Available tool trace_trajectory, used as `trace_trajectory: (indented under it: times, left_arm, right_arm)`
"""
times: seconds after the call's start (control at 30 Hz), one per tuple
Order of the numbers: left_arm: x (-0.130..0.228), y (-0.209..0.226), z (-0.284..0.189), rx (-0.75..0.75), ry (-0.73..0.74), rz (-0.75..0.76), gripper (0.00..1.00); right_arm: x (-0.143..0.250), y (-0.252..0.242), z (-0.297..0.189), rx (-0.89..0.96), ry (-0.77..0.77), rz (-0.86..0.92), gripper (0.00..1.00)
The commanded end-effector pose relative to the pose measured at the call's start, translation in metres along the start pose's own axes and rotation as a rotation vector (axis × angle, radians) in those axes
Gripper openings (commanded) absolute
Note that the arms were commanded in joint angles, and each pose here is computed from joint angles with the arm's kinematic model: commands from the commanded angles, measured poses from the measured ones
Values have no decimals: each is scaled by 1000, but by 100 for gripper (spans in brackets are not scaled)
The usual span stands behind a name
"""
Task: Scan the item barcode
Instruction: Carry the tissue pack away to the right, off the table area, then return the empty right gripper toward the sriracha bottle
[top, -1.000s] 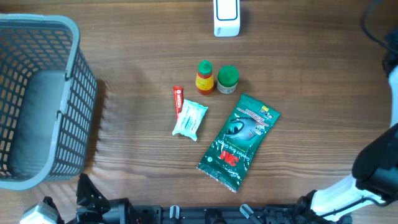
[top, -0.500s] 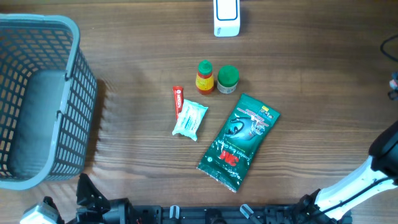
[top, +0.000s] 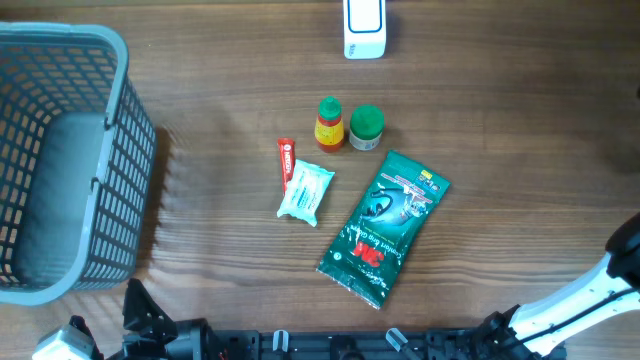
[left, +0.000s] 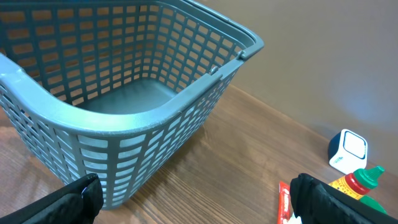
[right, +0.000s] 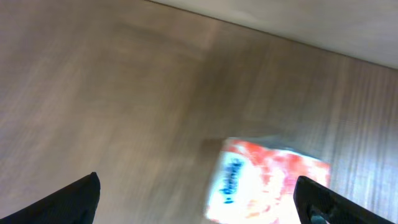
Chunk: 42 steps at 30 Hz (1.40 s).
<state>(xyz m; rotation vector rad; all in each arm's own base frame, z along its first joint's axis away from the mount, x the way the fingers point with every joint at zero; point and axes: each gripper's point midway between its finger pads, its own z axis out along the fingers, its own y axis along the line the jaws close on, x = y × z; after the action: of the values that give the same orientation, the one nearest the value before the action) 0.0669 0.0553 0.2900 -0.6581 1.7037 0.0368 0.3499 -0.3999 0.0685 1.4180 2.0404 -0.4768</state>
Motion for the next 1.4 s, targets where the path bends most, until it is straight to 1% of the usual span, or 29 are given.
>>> trace_trajectory:
  times: [0.0,0.03,0.07,0.13,0.23,0.27,0.3,0.33,0.4,0.47,0.53,0.67,0.77,0.87,0.97,1.07,1.23,1.37]
  left_arm:
    - [-1,-2,-1,13,-3,-6,100]
    - [-1,-2,-1,13,-3,-6,100]
    - [-1,-2,-1,13,-3,-6,100]
    - [-1,-2,-1,13,-3,-6,100]
    - [-1,-2,-1,13,-3,-6,100]
    - [-1,-2,-1,13,-3,-6,100]
    - [-1,-2,-1,13,-3,-6,100]
    - [-1,-2,-1,13,-3,-6,100]
    - [-1,-2,-1,13,-3,-6,100]
    - [-1,-2,-1,13,-3,-6,100]
    - [-1,-2,-1,13,-3,-6,100]
    - [-1,-2,-1,13,-3,-6,100]
    - [-1,-2,-1,13,-3,-6,100]
    - [-1,-2,-1,13,-3,-6,100]
    - [-1,-2,-1,13,-3,-6,100]
    - [-1,-2,-1,13,-3,-6,100]
    - [-1,-2,-1,13,-3,-6,100]
    - [-1,-2,-1,13,-3,-6,100]
  right_arm:
    - [-41,48,-70,-301,-67,11,100]
    - [-47,62,-92,-401,-63,37,100]
    - [-49,82,-127,-558,-25,94,100]
    - [-43,101,-166,-704,52,152,100]
    - [-20,110,-195,-746,192,227,100]
    - [-7,112,-201,-732,259,272,100]
    - [9,115,-207,-727,331,282,100]
    - [19,119,-211,-734,373,270,100]
    - [59,136,-228,-754,498,178,100]
    - [85,152,-242,-778,537,59,100]
    - [122,180,-268,-843,566,-132,100]
    - [180,217,-315,-953,596,-392,100]
    - [223,235,-351,-1029,619,-551,100]
    - [259,244,-376,-1040,617,-668,100]
    - [289,249,-392,-1006,563,-779,100]
    - [310,253,-408,-1011,520,-858,100]
    - [347,260,-446,-1100,456,-998,100]
    - [355,267,-455,-1081,346,-1032,100]
